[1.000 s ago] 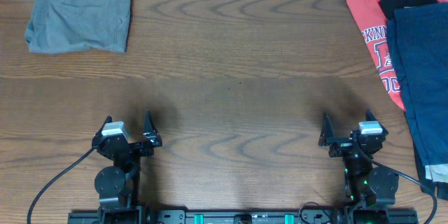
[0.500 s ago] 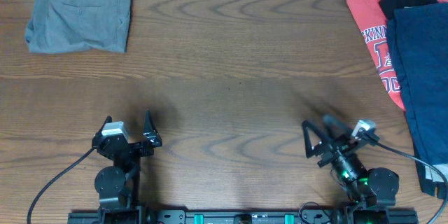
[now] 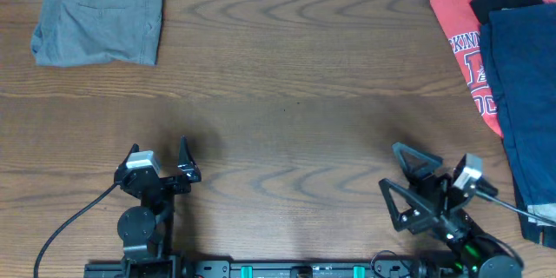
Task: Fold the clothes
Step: 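Reach the right gripper to the navy shorts on the right stack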
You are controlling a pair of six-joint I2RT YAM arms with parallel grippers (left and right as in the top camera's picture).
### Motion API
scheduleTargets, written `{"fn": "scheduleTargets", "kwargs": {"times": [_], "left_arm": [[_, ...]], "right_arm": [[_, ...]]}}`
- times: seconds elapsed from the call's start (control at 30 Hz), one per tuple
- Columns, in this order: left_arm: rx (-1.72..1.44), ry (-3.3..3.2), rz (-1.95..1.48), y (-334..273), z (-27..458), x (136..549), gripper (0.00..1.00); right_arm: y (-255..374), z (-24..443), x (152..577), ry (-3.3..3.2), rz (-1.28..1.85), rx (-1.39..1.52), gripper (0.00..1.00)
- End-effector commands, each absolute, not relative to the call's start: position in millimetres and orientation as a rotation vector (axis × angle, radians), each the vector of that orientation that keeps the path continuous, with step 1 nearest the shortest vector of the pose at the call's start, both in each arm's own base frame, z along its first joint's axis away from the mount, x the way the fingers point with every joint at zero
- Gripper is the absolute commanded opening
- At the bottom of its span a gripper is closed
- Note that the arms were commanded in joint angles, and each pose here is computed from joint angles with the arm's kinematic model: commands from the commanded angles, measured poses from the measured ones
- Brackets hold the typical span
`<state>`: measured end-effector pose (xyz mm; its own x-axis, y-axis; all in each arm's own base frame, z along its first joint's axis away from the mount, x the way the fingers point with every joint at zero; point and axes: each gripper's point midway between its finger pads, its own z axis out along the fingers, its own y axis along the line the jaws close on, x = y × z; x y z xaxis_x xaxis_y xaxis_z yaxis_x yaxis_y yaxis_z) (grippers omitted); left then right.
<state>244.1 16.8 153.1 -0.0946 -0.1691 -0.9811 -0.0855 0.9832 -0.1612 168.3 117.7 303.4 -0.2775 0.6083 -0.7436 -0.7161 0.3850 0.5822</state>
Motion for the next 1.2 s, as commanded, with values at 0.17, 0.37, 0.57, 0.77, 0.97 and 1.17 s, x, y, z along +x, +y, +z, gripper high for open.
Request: {"fn": "scheduleTargets", "kwargs": {"times": [0.17,0.37,0.57,0.77,0.97,1.17], "left_arm": [[-0.178,1.712,-0.064,15.0,137.7,243.7,0.98],[-0.178,1.712,-0.064,15.0,137.7,243.7,0.98],[-0.178,1.712,-0.064,15.1,137.7,243.6,0.98],[-0.178,1.712,-0.064,15.1,137.7,243.6,0.98],[-0.178,1.712,-0.064,15.1,137.7,243.6,0.98],[-0.178,1.712,-0.064,15.1,137.7,243.6,0.98]], "right_arm": [[91.3,388.1,198.2,1.363,0.789,-0.201,0.99],[27.9,382.3,281.1,1.712,0.386,0.013,0.99],[-23.6,370.2,371.9,2.041,0.192,0.117,0.99],[-68.4,357.7,446.2,2.253,0.093,0.201,0.99],[-120.2,309.8,489.6,2.347,-0.238,0.153,0.99],[-165.6,237.6,511.5,2.488,-0.549,0.127,0.99]]}}
